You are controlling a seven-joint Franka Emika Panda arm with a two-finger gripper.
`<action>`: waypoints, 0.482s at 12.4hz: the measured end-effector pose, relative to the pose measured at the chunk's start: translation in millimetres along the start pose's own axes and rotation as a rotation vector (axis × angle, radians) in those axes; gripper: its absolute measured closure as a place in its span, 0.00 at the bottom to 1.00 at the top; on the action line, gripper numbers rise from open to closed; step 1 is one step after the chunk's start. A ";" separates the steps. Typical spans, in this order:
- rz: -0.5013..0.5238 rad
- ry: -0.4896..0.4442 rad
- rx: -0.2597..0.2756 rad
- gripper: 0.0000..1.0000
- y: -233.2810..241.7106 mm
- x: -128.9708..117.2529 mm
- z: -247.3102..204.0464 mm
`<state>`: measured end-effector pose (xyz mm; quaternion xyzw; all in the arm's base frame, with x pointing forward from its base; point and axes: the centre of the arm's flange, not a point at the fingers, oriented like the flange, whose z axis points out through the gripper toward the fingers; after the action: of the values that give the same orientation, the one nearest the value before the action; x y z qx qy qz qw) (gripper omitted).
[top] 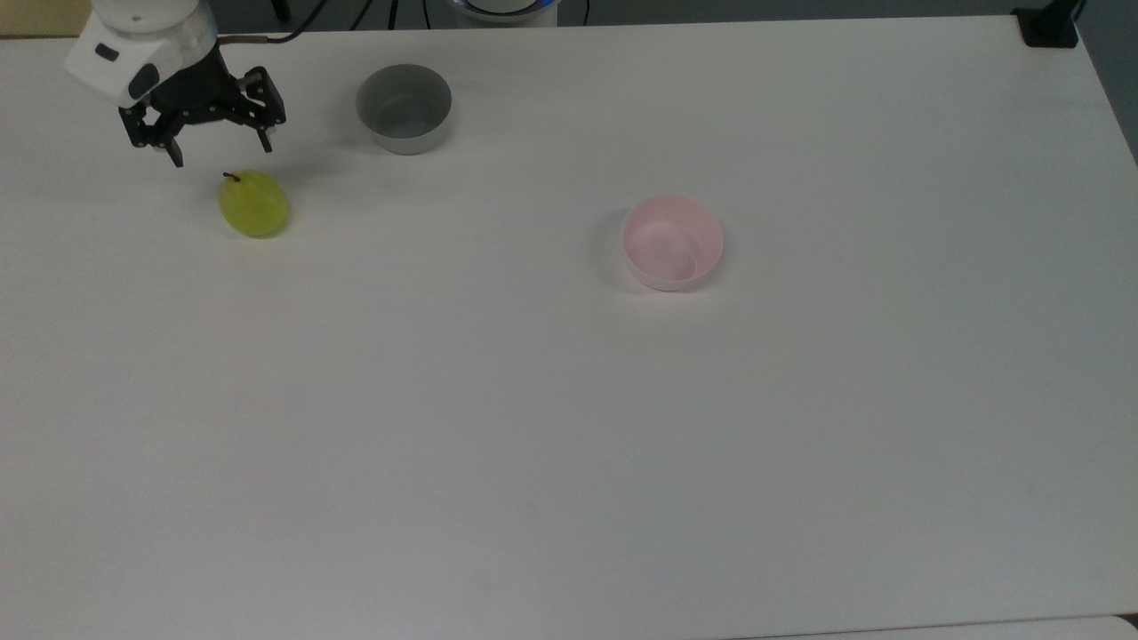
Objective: Place the pear in the bowl
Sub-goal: 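Lower the open gripper around the pear and close on it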
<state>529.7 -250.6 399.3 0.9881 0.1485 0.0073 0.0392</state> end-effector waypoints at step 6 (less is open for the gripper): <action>0.000 -0.027 0.002 0.00 3.2 5.4 48.6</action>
<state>537.1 -255.7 351.1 0.9882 0.1478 -0.0063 0.0404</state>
